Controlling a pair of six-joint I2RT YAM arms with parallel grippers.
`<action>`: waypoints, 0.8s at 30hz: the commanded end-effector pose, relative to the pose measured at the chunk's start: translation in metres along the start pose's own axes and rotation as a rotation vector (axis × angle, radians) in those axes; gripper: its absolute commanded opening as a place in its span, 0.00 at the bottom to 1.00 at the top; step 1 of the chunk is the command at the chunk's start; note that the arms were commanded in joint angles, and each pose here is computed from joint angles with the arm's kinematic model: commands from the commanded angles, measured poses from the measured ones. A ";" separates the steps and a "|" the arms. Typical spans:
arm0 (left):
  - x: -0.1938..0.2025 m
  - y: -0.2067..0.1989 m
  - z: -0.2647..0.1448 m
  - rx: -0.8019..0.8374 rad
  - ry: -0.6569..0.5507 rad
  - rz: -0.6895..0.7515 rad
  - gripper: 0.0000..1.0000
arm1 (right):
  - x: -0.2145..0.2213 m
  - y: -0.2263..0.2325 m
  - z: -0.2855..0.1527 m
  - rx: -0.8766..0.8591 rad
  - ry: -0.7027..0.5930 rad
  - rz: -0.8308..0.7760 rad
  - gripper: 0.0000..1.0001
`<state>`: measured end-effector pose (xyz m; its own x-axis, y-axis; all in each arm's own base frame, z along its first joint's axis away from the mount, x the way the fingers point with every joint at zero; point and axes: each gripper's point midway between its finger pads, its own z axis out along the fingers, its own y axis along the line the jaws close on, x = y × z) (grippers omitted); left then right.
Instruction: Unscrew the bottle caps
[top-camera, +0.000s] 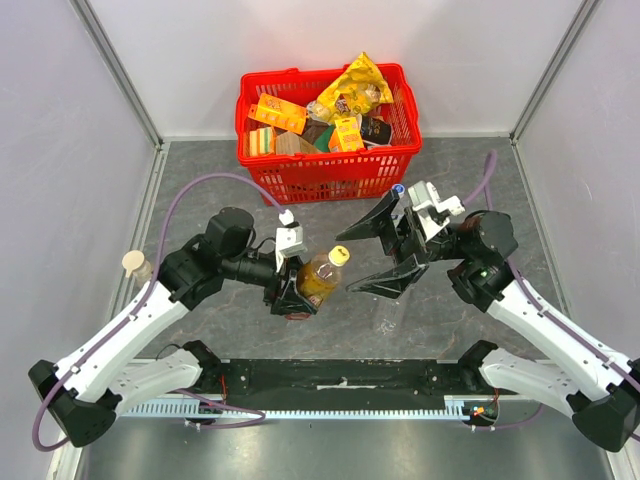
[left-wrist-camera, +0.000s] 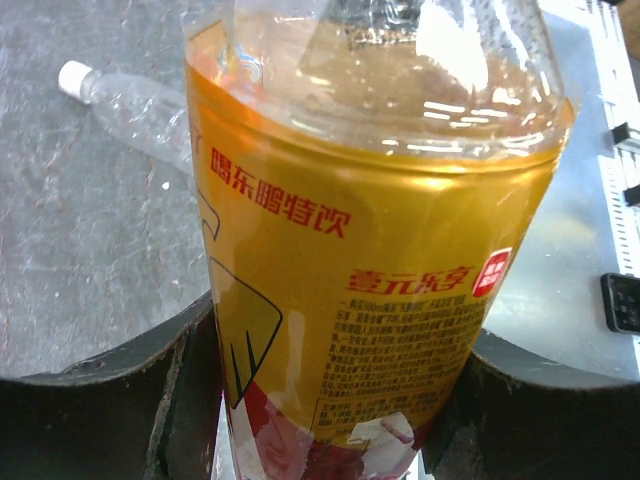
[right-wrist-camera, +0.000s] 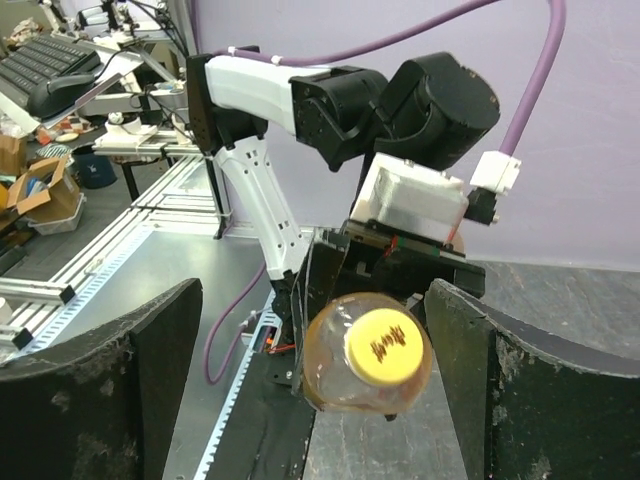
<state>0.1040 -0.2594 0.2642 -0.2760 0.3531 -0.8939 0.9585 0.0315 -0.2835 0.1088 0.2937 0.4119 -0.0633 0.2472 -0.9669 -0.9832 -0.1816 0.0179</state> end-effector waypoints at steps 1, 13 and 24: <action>0.005 0.023 -0.002 -0.136 0.002 0.029 0.47 | -0.024 -0.006 0.001 0.078 -0.042 -0.048 0.98; 0.029 0.091 -0.036 -0.606 0.057 -0.037 0.48 | 0.013 -0.094 -0.009 0.489 0.043 0.166 0.98; 0.049 0.129 -0.076 -0.941 0.100 -0.086 0.49 | 0.066 -0.152 -0.011 0.707 0.081 0.430 0.98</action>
<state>0.2064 -0.1825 0.2059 -0.3662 0.4334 -0.8234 0.7146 0.6978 0.0496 0.2416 0.3222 0.3338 -0.4270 0.1664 -0.8888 -0.8073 0.3727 0.4576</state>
